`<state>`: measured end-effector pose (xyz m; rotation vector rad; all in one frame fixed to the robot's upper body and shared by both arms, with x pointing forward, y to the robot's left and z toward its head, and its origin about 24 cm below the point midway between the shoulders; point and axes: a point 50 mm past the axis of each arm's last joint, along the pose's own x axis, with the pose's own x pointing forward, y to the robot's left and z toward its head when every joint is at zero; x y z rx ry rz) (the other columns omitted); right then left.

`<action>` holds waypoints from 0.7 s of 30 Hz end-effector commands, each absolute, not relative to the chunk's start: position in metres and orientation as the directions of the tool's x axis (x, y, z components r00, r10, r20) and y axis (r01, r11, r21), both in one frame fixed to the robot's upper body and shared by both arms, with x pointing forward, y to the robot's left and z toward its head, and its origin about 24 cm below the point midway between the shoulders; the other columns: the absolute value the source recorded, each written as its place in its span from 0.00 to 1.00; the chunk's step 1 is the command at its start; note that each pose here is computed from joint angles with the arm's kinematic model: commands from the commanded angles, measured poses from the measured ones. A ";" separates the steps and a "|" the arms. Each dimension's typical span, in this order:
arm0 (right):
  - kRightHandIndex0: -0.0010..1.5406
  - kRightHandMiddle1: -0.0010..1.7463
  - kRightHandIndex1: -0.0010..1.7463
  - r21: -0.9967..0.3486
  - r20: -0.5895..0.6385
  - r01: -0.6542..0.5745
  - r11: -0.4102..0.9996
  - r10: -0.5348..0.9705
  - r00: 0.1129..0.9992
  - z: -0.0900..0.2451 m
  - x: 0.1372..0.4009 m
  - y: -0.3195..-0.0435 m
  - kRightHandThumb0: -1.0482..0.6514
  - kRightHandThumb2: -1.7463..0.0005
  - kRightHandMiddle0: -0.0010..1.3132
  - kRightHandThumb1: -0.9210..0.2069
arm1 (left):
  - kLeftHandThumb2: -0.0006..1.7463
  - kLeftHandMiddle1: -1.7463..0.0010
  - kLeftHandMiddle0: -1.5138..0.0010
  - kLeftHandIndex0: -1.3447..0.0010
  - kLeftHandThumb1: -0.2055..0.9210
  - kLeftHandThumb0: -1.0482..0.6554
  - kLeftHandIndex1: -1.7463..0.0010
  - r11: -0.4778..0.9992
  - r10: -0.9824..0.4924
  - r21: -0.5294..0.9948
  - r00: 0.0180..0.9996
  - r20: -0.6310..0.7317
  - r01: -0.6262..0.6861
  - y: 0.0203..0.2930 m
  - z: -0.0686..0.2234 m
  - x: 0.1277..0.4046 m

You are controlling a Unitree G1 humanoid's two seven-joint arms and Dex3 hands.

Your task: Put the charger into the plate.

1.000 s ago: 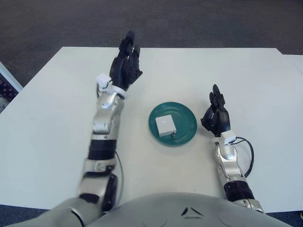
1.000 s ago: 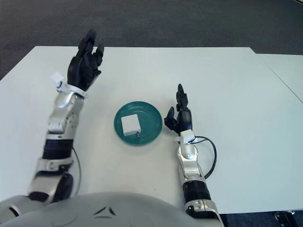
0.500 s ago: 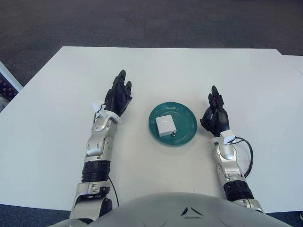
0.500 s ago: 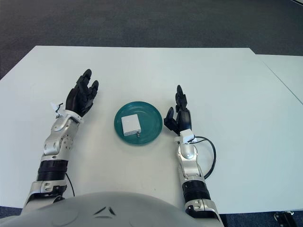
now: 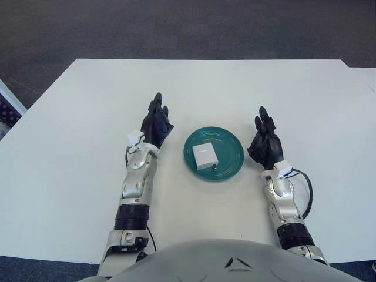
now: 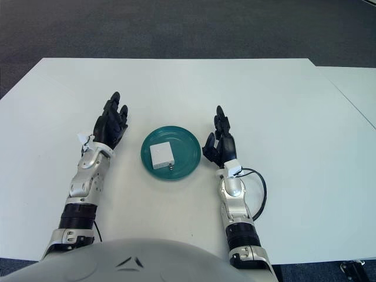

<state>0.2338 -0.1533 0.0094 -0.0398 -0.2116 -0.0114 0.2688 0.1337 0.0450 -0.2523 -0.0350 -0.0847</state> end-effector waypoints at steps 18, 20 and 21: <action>0.01 0.06 0.00 0.009 0.042 0.002 1.000 -0.003 0.999 -0.024 0.212 -0.154 0.10 0.44 0.00 0.00 | 0.53 1.00 1.00 1.00 1.00 0.00 1.00 0.971 -0.051 -0.233 0.997 0.052 0.062 0.131 0.017 0.251; 0.01 0.06 0.00 0.000 0.041 0.003 1.000 -0.003 0.999 -0.024 0.212 -0.154 0.10 0.44 0.00 0.00 | 0.53 1.00 1.00 1.00 1.00 0.00 1.00 0.967 -0.040 -0.251 0.998 0.049 0.051 0.129 0.016 0.250; 0.01 0.06 0.00 -0.003 0.041 0.003 1.000 -0.002 0.999 -0.024 0.212 -0.154 0.10 0.44 0.00 0.00 | 0.53 1.00 1.00 1.00 1.00 0.00 1.00 0.965 -0.035 -0.257 0.998 0.047 0.046 0.128 0.016 0.250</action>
